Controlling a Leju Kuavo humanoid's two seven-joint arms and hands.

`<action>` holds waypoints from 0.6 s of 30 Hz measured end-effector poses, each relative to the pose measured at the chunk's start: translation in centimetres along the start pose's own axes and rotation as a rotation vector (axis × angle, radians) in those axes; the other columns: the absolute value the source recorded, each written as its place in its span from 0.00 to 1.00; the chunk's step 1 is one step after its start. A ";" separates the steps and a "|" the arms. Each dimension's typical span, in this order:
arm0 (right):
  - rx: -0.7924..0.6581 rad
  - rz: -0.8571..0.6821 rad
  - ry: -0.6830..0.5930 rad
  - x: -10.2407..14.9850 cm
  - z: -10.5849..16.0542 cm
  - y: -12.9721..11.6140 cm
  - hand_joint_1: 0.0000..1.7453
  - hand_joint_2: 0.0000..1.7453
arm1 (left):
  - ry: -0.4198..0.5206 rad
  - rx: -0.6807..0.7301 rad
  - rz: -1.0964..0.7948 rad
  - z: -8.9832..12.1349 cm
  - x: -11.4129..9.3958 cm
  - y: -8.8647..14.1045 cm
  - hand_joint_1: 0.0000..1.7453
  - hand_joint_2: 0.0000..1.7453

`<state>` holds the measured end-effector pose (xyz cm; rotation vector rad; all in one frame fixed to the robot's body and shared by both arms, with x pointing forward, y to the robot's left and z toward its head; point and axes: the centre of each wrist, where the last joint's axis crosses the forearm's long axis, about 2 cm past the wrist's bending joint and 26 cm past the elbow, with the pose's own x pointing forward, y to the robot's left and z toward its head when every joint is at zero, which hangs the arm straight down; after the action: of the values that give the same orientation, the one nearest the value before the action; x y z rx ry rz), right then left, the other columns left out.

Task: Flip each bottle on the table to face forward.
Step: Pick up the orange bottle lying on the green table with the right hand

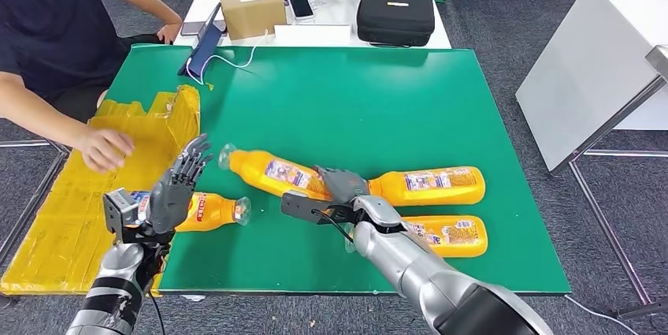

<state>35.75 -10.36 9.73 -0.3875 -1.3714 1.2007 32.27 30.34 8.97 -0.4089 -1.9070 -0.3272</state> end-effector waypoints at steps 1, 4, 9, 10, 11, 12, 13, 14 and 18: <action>-0.051 -0.053 -0.037 0.2 0.2 0.1 1.00 1.00 | 0.004 0.025 0.035 0.3 0.1 -0.1 0.00 0.00; -0.176 -0.228 -0.136 0.9 0.8 -0.1 1.00 1.00 | 0.000 0.105 0.120 1.0 0.6 -0.4 0.00 0.00; -0.303 -0.437 -0.253 2.5 2.5 -1.0 1.00 1.00 | -0.036 0.192 0.168 1.9 1.4 -0.9 0.00 0.00; -0.320 -0.454 -0.264 2.7 2.8 -1.2 1.00 1.00 | -0.043 0.198 0.170 2.0 1.6 -1.0 0.00 0.00; -0.337 -0.468 -0.273 2.8 3.0 -1.4 1.00 1.00 | -0.048 0.203 0.171 2.1 1.7 -1.0 0.00 0.00; -0.352 -0.479 -0.280 2.9 3.2 -1.6 1.00 1.00 | -0.053 0.208 0.170 2.1 1.8 -1.0 0.00 0.00; -0.364 -0.487 -0.286 3.0 3.4 -1.8 1.00 1.00 | -0.058 0.211 0.170 2.2 1.9 -1.0 0.00 0.00; -0.374 -0.493 -0.290 3.0 3.5 -1.9 1.00 1.00 | -0.061 0.214 0.170 2.2 2.0 -1.1 0.00 0.00; -0.393 -0.513 -0.306 3.1 3.9 -2.2 1.00 1.00 | -0.070 0.221 0.175 2.2 2.1 -1.2 0.00 1.00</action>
<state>32.57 -10.32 14.12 -0.1069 -1.8417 0.5779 29.18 30.49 10.13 -0.4398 -1.9346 0.0135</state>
